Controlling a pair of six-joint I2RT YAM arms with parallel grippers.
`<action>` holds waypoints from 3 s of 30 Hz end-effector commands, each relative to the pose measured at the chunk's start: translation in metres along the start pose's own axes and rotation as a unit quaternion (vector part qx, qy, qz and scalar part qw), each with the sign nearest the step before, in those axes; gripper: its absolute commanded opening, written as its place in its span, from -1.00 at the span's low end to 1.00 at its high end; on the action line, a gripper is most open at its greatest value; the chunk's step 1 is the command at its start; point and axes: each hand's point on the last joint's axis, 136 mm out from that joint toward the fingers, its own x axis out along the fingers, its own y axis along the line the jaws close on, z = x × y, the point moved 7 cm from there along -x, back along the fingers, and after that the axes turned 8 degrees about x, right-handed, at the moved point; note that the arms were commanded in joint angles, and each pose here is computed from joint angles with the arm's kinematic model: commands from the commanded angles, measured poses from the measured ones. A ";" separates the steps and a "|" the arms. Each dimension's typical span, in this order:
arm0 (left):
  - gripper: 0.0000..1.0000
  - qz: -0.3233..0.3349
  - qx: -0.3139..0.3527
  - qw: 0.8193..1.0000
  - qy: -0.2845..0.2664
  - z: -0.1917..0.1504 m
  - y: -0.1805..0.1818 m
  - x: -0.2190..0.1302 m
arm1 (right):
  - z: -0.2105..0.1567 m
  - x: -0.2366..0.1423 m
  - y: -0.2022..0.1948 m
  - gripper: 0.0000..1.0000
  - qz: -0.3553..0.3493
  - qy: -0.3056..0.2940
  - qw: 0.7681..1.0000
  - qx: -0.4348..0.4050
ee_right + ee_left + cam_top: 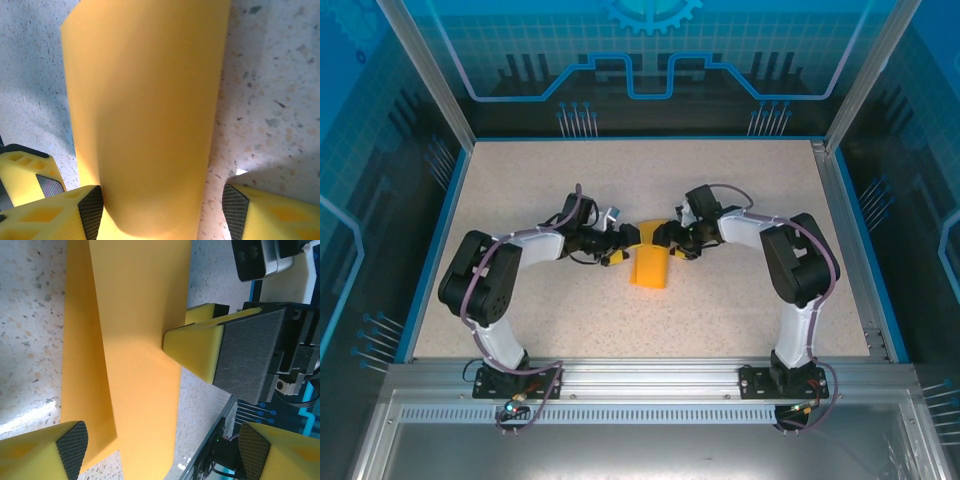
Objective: Fold a paper plane with a square sheet of paper (pick it up from the middle)
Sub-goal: First fold in half a square sheet of paper at the center of the table.
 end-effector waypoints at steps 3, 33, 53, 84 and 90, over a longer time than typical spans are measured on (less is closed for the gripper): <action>0.57 -0.014 0.010 0.999 0.031 -0.002 -0.004 0.013 | -0.002 -0.009 -0.008 0.37 -0.004 -0.021 0.999 0.033; -0.92 0.055 0.038 0.996 0.051 0.005 0.005 0.029 | -0.013 -0.039 -0.006 0.44 0.037 -0.073 0.996 0.021; -0.95 0.073 0.044 0.995 0.057 0.008 0.010 0.026 | -0.030 -0.010 -0.016 0.00 0.006 -0.046 0.999 0.002; -0.11 0.233 0.052 0.964 -0.119 0.007 -0.012 -0.059 | -0.033 0.015 -0.017 0.10 -0.171 -0.038 0.983 0.049; -0.11 0.225 0.053 0.965 -0.123 0.006 -0.011 -0.060 | -0.034 0.020 -0.015 0.14 -0.197 -0.015 0.980 0.030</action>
